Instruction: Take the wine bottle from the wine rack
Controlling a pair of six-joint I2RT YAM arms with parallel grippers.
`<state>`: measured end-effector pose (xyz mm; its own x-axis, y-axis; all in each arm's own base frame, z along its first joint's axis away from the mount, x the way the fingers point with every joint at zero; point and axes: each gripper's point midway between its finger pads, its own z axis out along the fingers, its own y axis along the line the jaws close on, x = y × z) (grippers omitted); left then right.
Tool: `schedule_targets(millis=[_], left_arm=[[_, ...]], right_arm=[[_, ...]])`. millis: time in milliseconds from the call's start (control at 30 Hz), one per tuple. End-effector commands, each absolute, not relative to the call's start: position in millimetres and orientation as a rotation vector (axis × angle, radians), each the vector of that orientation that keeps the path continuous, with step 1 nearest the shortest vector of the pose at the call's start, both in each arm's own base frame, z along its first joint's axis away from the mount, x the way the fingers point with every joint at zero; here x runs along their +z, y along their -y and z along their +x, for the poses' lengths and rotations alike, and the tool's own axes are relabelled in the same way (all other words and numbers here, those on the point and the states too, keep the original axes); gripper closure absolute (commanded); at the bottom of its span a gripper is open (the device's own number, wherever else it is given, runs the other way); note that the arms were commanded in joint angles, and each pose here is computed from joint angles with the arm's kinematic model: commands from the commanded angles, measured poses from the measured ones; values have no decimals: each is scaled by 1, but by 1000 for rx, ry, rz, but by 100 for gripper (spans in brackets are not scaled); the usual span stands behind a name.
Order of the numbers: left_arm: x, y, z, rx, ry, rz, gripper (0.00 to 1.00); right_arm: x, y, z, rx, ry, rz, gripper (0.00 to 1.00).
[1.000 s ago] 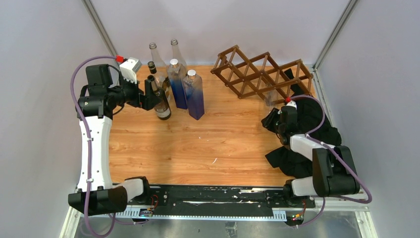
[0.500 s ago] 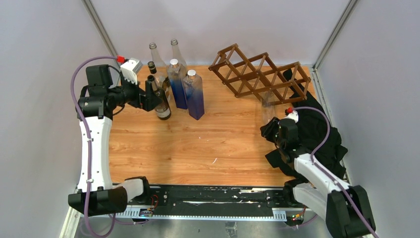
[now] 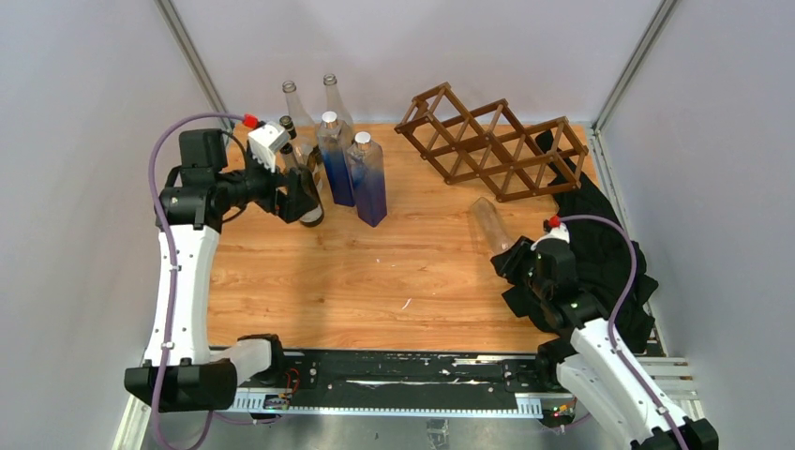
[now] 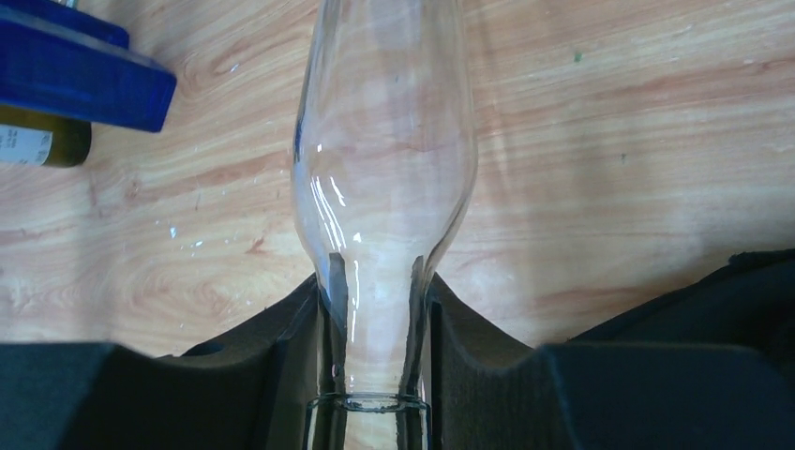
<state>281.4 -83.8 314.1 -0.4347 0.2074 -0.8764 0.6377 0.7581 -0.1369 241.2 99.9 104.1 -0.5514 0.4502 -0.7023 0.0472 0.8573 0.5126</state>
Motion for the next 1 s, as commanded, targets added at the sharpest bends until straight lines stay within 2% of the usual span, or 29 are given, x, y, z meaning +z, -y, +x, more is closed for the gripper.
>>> schedule_targets(millis=[0, 500, 967], left_arm=[[311, 98, 271, -538, -1947, 779, 0], [247, 168, 210, -459, -1769, 1419, 0], [223, 240, 215, -355, -1649, 1770, 0]], right_arm=[[130, -120, 227, 673, -2118, 286, 100], [202, -189, 188, 1002, -2209, -153, 100], [249, -275, 140, 1295, -2281, -553, 100]])
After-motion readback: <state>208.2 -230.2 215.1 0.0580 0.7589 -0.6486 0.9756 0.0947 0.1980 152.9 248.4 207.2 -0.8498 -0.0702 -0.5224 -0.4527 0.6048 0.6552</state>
